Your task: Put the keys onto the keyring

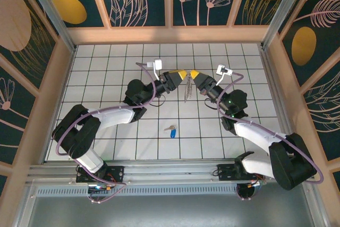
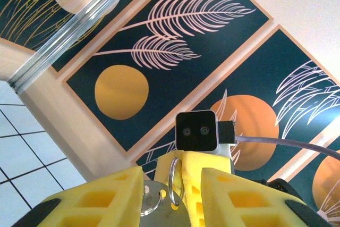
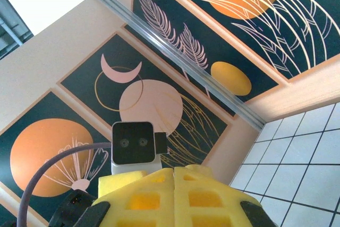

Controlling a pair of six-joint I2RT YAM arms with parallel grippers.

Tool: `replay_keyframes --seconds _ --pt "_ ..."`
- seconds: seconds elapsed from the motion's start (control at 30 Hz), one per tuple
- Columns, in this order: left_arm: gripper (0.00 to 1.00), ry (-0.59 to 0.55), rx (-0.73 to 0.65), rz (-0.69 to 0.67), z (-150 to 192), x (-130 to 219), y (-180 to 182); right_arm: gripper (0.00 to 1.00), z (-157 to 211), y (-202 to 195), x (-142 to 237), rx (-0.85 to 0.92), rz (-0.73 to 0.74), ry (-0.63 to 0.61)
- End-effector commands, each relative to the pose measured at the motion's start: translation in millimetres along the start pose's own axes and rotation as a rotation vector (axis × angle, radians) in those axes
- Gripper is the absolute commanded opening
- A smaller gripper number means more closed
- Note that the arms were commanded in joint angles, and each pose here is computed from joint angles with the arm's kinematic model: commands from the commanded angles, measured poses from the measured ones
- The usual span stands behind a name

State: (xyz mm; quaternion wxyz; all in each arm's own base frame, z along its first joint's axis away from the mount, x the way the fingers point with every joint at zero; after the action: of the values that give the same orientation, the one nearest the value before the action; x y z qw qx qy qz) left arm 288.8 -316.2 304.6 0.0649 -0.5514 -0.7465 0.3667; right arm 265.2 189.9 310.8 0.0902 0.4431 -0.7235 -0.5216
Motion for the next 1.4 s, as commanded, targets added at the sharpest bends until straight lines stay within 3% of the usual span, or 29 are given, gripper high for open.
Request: replay_keyframes --seconds 0.0,0.27,0.43,0.6,0.7,0.73,1.0,1.17,1.37 --pt "0.34 -0.017 -0.011 0.069 -6 -7 -12 0.00 -7 24 -7 0.020 -0.101 -0.023" --pt "0.30 -0.013 -0.010 0.075 -3 -8 -13 0.00 -5 23 -11 0.016 -0.103 -0.011" --pt "0.18 -0.016 -0.012 0.079 -3 -8 -14 0.00 -3 20 -11 0.013 -0.094 -0.008" --pt "0.00 -0.012 -0.025 0.077 -4 -8 -15 0.00 -5 17 -10 0.028 -0.070 -0.003" --pt "0.00 0.016 -0.063 0.042 -4 -8 -15 0.37 -16 11 2 0.047 -0.020 -0.017" --pt "0.00 0.026 -0.085 0.024 -5 -8 -15 0.41 -22 9 7 0.055 -0.005 -0.025" --pt "0.00 0.243 -0.300 -0.005 -6 -24 -23 0.45 -43 -2 43 0.136 0.081 0.020" --pt "0.00 0.348 -0.328 0.056 -2 -33 -29 0.45 -34 0 43 0.177 0.043 0.130" --pt "0.00 0.380 -0.321 0.107 1 -36 -33 0.44 -27 10 44 0.210 -0.018 0.193"
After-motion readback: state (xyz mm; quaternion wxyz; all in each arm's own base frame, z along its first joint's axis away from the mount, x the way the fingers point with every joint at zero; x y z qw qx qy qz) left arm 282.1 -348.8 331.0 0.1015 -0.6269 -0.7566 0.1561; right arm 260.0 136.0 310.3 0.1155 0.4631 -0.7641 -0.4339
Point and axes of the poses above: each hand's point on the last joint's axis, 136 mm out from that joint toward the fingers, its own x axis back along the fingers, its own y axis along the line the jaws close on, z = x × y, the point moved 5 cm from there along x, back along the fingers, and after that the axes turned 10 degrees about -x, right-handed, at the moved point
